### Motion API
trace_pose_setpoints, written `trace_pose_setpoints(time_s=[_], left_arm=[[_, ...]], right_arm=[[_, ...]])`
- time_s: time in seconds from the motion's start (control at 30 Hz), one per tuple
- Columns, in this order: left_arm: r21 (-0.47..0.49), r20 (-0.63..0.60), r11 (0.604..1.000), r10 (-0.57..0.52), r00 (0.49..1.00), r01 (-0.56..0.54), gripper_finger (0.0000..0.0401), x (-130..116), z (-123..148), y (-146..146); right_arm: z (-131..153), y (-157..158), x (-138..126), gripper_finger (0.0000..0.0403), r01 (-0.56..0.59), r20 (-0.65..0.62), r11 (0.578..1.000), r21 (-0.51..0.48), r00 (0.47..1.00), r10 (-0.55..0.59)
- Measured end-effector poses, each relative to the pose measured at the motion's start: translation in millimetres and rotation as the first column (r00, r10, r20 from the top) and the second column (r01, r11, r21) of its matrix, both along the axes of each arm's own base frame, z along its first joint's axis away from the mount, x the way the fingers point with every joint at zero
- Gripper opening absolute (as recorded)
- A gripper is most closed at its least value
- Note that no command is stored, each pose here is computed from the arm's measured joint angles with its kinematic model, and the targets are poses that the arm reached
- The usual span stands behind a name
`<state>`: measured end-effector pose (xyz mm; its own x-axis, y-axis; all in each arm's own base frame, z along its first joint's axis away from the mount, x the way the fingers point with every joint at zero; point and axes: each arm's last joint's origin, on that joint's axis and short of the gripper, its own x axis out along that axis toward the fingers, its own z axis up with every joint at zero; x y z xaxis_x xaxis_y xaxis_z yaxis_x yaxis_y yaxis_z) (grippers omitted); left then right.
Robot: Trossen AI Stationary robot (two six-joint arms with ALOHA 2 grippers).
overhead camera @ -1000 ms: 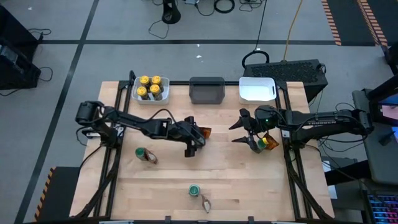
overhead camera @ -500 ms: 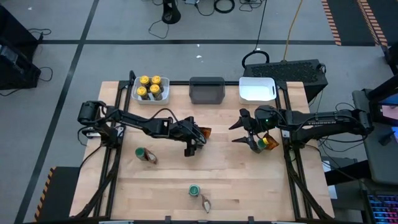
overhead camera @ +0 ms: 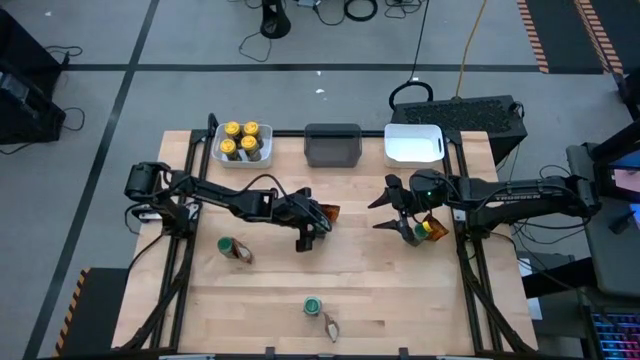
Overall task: Sort spices by type
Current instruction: Put the top center green seasoning bottle into the black bin
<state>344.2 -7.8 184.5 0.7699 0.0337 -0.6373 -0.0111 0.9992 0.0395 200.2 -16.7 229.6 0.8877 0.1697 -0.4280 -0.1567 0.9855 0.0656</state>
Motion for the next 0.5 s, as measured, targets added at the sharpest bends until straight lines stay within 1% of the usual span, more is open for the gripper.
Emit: trace_pose_setpoints(time_s=[0.27,0.5], left_arm=[[0.0,0.0,1.0,0.0,1.0,0.0,0.0216,0.0,0.1,0.0],[-0.002,0.003,1.0,0.0,1.0,0.0,0.0215,-0.5,1.7,-0.1]], right_arm=[[0.0,0.0,0.0,0.0263,0.0,0.0,1.0,0.0,1.0,0.0],[0.0,0.0,0.0,0.0263,0.0,0.0,1.0,0.0,1.0,0.0]])
